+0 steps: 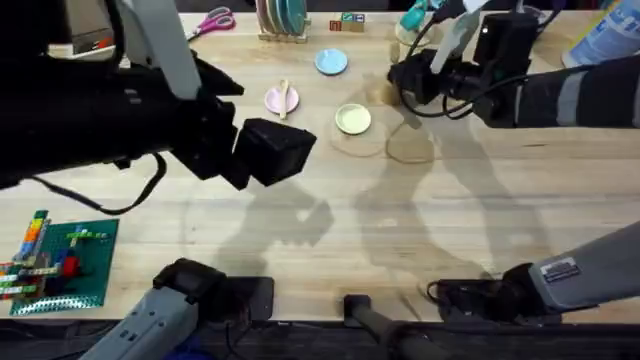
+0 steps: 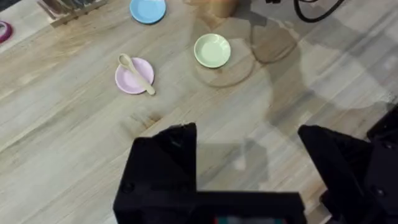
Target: Pick up a utensil and set it on the pink plate, then put the other utensil in the container.
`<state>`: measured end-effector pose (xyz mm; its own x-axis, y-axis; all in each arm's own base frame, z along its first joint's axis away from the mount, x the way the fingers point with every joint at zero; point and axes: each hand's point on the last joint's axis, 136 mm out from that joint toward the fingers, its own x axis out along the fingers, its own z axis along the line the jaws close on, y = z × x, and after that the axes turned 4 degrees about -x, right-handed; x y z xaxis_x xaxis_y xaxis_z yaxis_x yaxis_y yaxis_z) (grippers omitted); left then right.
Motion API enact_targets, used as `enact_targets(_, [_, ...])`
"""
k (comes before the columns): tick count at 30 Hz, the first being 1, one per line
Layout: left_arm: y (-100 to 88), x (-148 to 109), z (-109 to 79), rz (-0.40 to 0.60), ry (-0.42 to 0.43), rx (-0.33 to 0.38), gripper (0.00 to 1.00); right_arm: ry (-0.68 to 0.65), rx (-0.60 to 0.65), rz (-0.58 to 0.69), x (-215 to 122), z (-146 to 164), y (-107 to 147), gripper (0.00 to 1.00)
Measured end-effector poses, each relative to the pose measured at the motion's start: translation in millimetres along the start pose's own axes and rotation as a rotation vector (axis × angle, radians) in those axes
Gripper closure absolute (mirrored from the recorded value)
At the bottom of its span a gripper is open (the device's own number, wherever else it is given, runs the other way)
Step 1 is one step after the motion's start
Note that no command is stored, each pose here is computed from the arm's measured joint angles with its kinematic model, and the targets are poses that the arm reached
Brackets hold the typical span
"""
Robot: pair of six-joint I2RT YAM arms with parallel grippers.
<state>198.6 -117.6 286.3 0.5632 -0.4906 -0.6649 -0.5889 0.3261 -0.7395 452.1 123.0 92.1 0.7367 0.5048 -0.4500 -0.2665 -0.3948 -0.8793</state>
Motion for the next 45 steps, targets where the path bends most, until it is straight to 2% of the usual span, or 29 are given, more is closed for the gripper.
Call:
enact_targets(2, [0.0, 0, 0.0, 0.000, 0.000, 0.000, 0.006, 0.000, 0.000, 0.000, 0, 0, 0, 0.955])
enact_targets(9, [0.0, 0, 0.0, 0.000, 0.000, 0.000, 0.006, -0.006, 0.003, 0.003, 0, 2, 2, 0.766])
enact_targets(12, [0.0, 0, 0.0, 0.000, 0.000, 0.000, 0.006, -0.005, 0.002, 0.001, 0, 2, 2, 0.740])
enact_targets(18, [0.0, 0, 0.0, 0.000, 0.000, 0.000, 0.006, 0.015, 0.019, -0.048, -1, -3, -10, 0.644])
enact_targets(22, [0.0, 0, 0.1, 0.000, 0.000, 0.000, 0.006, 0.016, 0.037, -0.052, -1, -4, -11, 0.538])
enact_targets(23, [0.0, 0, 0.0, 0.000, 0.000, 0.000, 0.006, 0.017, 0.042, -0.053, -2, -4, -12, 0.461])
enact_targets(26, [0.0, 0, 0.1, 0.000, 0.000, 0.000, 0.006, 0.025, 0.038, -0.074, -7, -5, -22, 0.053])
enact_targets(27, [0.0, 0, 0.0, 0.000, 0.000, 0.000, 0.005, 0.029, 0.034, -0.086, -10, -6, -28, 0.016])
enact_targets(31, [0.0, 0, 0.0, 0.000, 0.000, 0.000, 0.006, 0.038, 0.023, -0.110, -24, -7, -45, 0.004])
enact_targets(37, [0.0, 0, 0.0, 0.000, 0.000, 0.000, 0.006, 0.021, 0.048, -0.066, -48, 2, -53, 0.004])
enact_targets(45, [0.0, 0, 0.0, 0.000, 0.000, 0.000, 0.006, 0.004, 0.075, -0.021, -101, 21, -71, 0.003])
